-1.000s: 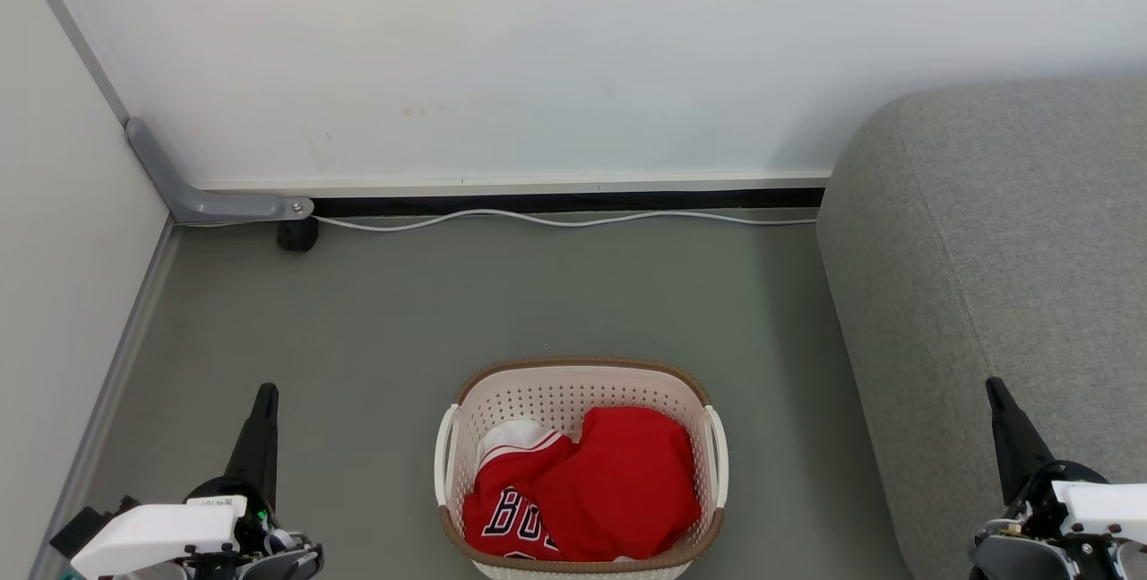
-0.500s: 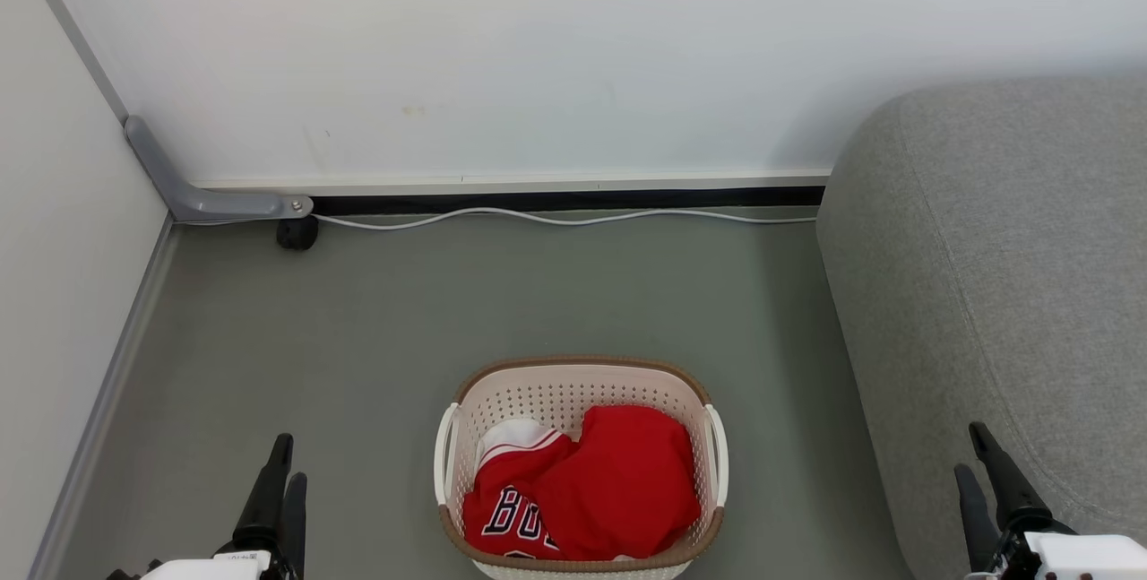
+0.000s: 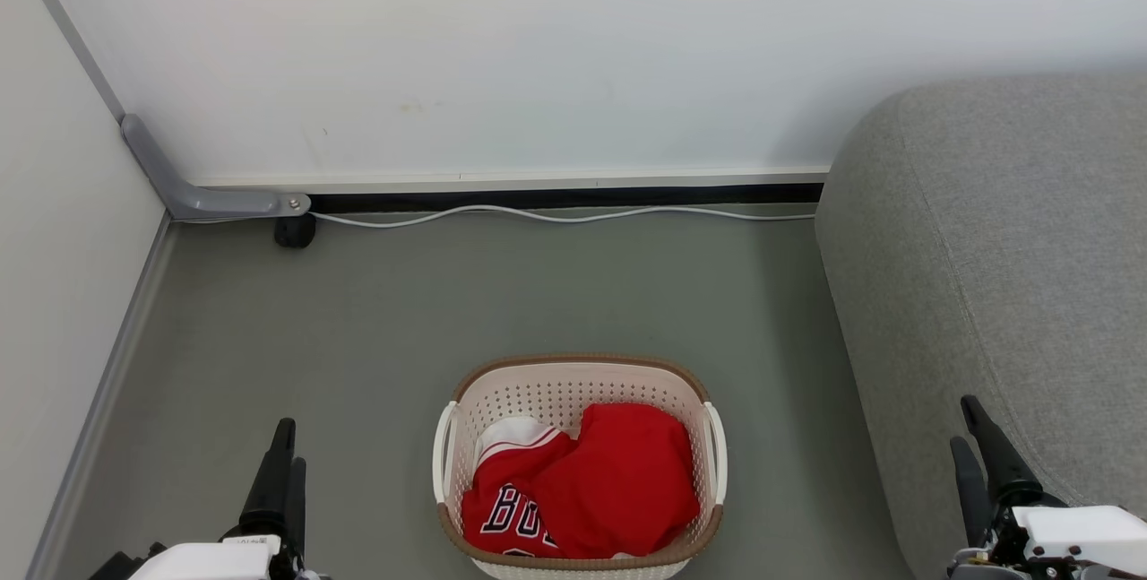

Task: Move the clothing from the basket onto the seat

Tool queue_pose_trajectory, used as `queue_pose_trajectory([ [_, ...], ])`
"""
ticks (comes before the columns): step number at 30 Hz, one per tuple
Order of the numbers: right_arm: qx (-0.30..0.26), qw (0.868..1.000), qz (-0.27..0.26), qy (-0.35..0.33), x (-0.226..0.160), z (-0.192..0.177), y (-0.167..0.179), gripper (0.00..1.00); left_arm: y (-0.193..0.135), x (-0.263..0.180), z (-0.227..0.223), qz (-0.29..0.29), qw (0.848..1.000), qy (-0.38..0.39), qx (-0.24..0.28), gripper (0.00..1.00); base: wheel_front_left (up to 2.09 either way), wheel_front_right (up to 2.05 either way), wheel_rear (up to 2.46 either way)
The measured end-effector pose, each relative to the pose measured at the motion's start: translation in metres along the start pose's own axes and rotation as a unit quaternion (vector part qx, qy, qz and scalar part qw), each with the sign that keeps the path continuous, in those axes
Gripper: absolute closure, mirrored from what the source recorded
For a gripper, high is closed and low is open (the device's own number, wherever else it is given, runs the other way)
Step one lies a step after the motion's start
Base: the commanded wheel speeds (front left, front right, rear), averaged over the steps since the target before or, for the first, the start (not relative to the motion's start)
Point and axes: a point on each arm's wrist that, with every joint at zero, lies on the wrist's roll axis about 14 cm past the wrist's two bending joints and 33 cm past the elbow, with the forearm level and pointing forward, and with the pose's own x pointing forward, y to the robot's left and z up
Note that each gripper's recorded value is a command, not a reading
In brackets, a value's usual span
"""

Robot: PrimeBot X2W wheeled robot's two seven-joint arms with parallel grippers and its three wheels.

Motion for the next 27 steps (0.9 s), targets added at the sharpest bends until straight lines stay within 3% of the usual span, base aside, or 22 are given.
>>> queue_pose_trajectory([
  [16,-0.095,0.995,0.015,0.013,0.016,-0.007,0.015,0.00,-0.010,0.010,-0.004,-0.010,0.995,-0.002,0.097,0.00,0.00,0.00,0.00],
  [27,-0.191,0.981,0.028,0.015,0.026,-0.009,0.025,0.00,-0.017,0.018,-0.014,-0.021,0.978,0.011,0.205,0.00,0.00,0.00,0.00],
])
